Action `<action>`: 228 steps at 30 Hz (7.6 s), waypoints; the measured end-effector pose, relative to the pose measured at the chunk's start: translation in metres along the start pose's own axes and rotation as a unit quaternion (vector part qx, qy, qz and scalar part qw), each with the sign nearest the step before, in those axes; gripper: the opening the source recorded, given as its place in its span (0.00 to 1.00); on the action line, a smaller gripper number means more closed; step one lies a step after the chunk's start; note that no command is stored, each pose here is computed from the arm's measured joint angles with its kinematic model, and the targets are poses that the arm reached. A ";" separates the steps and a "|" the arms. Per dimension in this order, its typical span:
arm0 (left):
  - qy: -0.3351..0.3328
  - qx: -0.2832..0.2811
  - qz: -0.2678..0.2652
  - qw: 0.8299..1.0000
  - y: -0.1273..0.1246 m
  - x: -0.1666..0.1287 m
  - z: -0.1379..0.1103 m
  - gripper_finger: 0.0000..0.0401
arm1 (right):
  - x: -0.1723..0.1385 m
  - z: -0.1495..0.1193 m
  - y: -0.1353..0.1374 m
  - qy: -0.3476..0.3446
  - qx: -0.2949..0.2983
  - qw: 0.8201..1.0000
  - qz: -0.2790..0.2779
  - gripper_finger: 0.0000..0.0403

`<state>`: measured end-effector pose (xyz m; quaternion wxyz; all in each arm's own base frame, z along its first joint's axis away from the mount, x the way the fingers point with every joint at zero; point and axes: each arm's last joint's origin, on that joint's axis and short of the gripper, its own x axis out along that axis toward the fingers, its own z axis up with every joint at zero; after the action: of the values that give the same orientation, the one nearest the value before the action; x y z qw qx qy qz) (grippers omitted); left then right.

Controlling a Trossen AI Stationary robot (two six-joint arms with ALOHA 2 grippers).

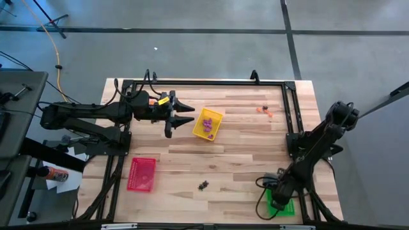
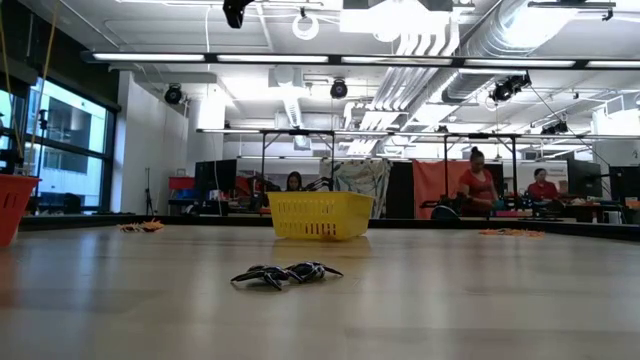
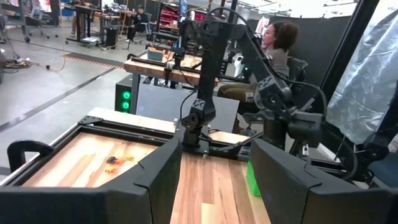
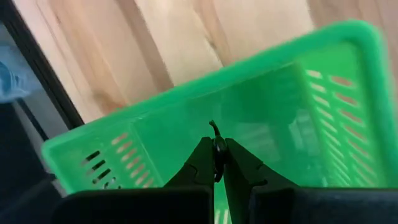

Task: Sort Halloween decoration
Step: Put the black spider toy into the green bin

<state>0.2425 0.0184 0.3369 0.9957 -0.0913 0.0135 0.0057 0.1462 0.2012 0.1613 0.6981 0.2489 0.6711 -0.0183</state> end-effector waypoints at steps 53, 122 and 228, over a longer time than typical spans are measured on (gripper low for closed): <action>-0.002 0.001 0.000 1.000 0.000 0.000 0.000 0.45 | -0.009 0.003 0.011 0.058 -0.074 0.995 -0.042 0.47; -0.001 0.000 0.000 1.000 0.000 0.000 0.000 0.45 | -0.085 -0.004 0.023 0.080 -0.222 0.970 -0.063 0.04; 0.509 -0.271 0.419 0.701 0.130 -0.060 -0.150 0.37 | -0.217 0.233 -0.077 -0.641 -0.196 0.742 0.001 0.00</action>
<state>0.1772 0.1187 0.1680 0.6640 -0.3316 0.5532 0.3783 0.3133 -0.0197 0.3360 0.9971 0.0366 0.0534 -0.0410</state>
